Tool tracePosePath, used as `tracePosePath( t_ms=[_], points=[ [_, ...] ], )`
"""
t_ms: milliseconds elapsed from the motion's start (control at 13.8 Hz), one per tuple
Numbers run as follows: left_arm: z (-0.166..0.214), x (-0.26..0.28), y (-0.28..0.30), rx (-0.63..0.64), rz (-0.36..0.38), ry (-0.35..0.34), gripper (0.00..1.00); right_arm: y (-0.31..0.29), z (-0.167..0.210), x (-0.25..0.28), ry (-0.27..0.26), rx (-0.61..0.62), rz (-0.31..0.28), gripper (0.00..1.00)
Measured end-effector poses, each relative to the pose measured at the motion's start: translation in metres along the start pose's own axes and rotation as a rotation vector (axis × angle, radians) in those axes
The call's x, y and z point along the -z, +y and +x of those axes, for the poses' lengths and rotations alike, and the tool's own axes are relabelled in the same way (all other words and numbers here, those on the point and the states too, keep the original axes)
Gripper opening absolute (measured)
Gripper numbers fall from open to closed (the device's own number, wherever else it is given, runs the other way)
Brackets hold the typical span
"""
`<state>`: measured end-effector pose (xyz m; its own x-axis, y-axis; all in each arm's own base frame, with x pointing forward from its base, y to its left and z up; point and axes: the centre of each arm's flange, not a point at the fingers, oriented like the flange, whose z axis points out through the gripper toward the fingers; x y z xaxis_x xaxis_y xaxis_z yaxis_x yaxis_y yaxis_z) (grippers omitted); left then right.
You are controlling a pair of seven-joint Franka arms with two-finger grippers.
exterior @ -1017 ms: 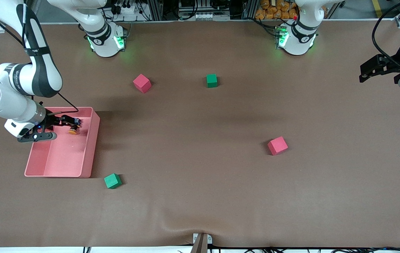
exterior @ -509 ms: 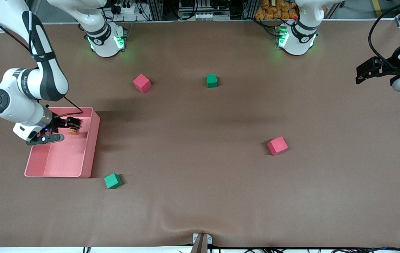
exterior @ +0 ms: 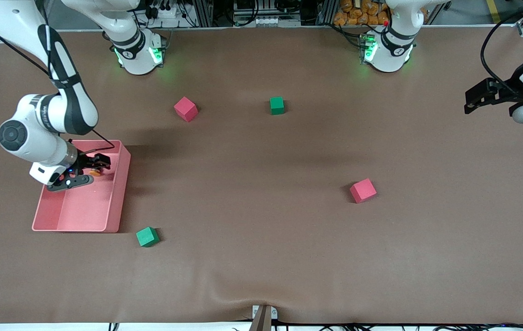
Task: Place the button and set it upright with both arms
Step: 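Lower the right gripper into the tray over the yellow button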
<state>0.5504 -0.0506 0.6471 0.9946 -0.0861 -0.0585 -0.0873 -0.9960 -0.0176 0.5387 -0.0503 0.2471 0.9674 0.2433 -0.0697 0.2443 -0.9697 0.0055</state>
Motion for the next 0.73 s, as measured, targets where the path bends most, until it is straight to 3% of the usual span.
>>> tracePosePath(
  t_ms=[727],
  points=[
    [0.016, -0.012, 0.017, -0.023, -0.018, 0.022, 1.0, 0.027, -0.043, -0.036, -0.031, -0.077, 0.016, 1.0]
  ],
)
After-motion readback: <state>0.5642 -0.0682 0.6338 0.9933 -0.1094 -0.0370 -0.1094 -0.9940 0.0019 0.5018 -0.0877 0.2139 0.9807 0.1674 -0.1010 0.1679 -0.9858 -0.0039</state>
